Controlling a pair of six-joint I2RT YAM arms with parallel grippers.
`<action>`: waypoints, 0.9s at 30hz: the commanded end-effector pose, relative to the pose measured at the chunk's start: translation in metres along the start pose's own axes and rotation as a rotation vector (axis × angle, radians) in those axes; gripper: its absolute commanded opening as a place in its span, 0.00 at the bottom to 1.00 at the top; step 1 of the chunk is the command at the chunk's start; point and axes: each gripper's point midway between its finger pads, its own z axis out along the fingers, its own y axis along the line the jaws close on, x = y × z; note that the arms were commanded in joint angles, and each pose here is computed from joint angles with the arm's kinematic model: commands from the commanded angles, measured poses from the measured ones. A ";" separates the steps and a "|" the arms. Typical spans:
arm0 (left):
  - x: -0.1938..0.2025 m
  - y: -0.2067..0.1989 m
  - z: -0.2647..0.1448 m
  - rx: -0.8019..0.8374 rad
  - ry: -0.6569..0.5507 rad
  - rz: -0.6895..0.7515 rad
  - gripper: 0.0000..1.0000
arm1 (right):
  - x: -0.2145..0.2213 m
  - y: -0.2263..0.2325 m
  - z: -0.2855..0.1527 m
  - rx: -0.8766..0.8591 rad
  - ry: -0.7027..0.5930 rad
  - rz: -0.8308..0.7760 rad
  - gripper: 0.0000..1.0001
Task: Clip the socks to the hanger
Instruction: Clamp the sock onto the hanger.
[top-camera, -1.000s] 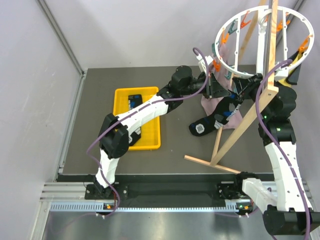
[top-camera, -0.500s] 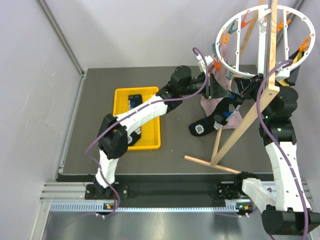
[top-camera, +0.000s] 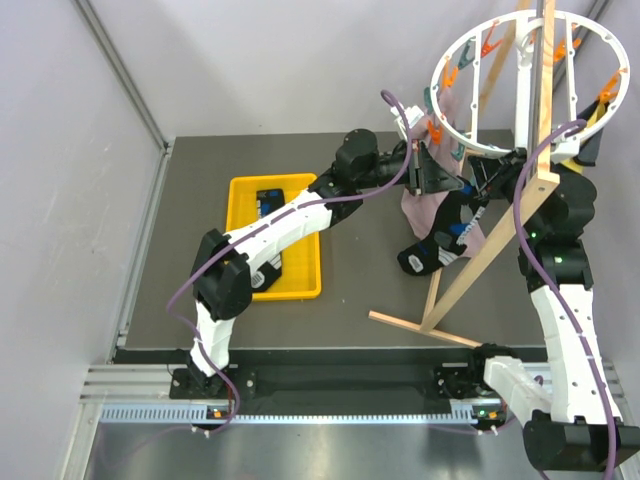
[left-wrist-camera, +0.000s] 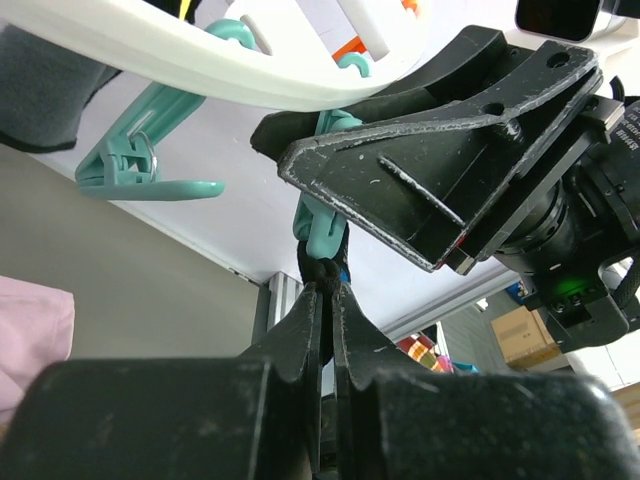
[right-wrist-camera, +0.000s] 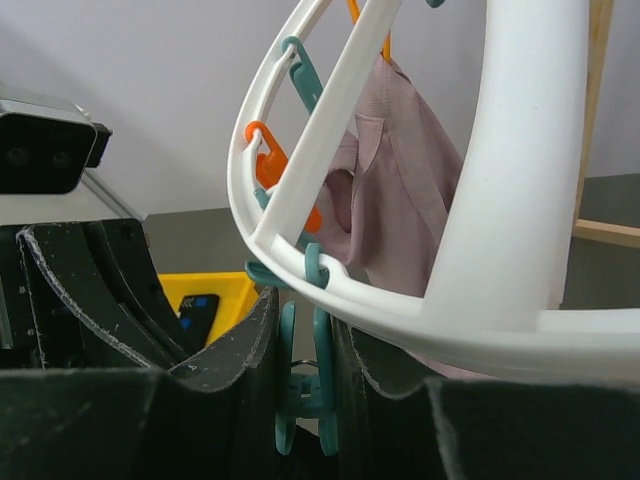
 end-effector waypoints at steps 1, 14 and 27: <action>-0.025 -0.038 -0.003 0.100 -0.065 0.078 0.00 | 0.022 0.002 -0.006 -0.020 0.082 0.034 0.00; -0.024 -0.016 -0.001 -0.012 -0.041 0.109 0.00 | 0.016 0.011 -0.007 -0.056 0.073 0.063 0.00; -0.013 0.003 0.007 -0.028 -0.003 0.126 0.00 | 0.015 0.013 -0.007 -0.064 0.071 0.080 0.00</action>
